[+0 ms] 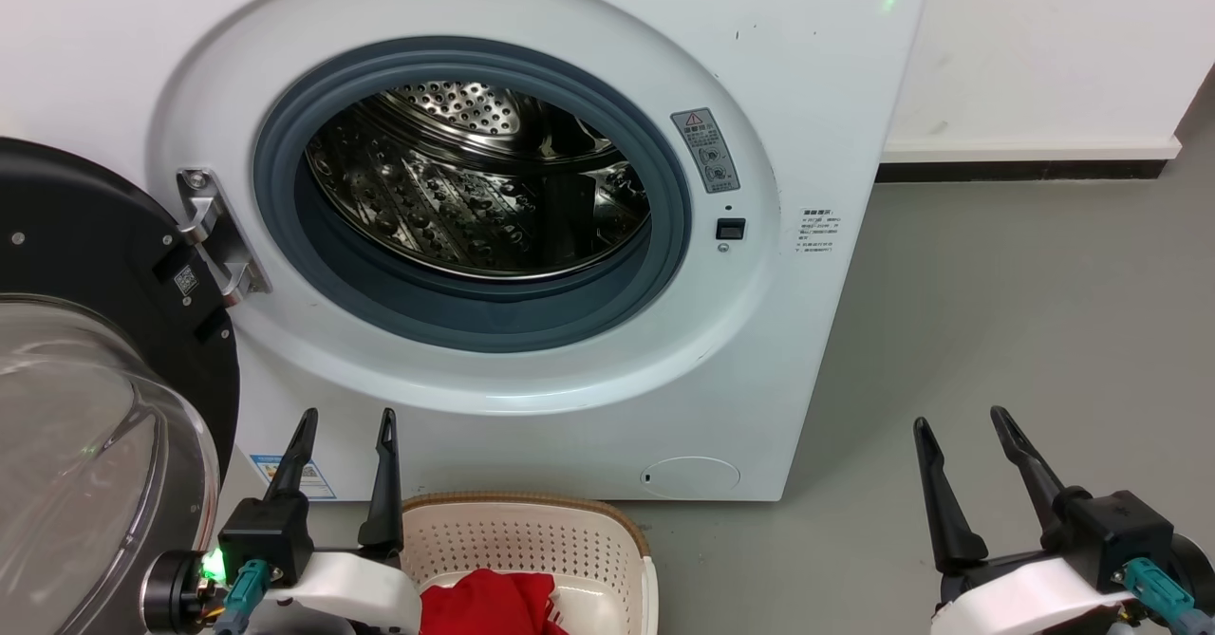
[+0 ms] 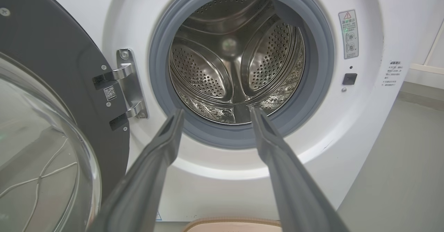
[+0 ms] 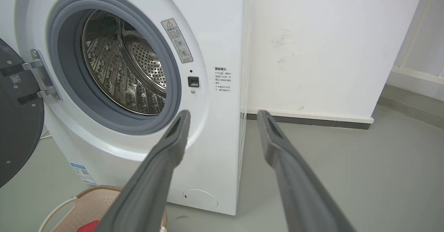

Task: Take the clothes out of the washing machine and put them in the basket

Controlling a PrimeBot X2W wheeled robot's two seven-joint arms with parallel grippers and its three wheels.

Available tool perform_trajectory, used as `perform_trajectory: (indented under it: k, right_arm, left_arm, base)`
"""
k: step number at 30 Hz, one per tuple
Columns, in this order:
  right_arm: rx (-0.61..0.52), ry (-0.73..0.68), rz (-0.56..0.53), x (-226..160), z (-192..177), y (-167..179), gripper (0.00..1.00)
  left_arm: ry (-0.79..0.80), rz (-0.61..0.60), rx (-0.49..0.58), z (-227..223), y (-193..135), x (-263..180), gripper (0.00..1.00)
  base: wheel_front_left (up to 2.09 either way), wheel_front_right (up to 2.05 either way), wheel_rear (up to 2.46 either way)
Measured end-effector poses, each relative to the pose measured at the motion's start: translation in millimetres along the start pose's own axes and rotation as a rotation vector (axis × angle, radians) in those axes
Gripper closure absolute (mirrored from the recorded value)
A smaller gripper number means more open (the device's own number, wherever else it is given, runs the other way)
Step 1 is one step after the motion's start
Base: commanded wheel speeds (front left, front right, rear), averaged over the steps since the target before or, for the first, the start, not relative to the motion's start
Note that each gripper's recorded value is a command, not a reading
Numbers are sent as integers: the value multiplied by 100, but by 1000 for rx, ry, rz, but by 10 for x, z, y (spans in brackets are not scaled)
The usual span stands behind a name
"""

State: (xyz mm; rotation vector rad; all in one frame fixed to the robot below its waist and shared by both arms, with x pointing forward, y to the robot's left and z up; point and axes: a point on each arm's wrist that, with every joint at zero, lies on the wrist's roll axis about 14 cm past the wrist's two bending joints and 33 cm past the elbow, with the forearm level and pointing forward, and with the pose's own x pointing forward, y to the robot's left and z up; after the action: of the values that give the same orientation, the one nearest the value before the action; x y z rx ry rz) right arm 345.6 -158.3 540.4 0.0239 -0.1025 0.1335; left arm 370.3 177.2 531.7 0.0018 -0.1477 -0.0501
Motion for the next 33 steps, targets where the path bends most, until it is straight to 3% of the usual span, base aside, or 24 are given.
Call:
perform_trajectory:
  k: [7,8,13,33]
  right_arm:
    - [7,6,-1,-7,-17,0,0]
    - [8,10,-1,-9,-32,1,100]
    - [60,45,-7,-55,-156,2,100]
    - [483,61,-70,12,-265,-136,100]
  left_arm:
    - [-1,3,1,4,3,-1,0]
    - [4,4,-4,-13,4,-6,100]
    - [80,30,-54,-212,50,-75,100]
    - [131,124,-474,-314,167,-61,100]
  base:
    - [0,0,0]
    - [0,0,0]
    - [0,0,0]
    - [0,0,0]
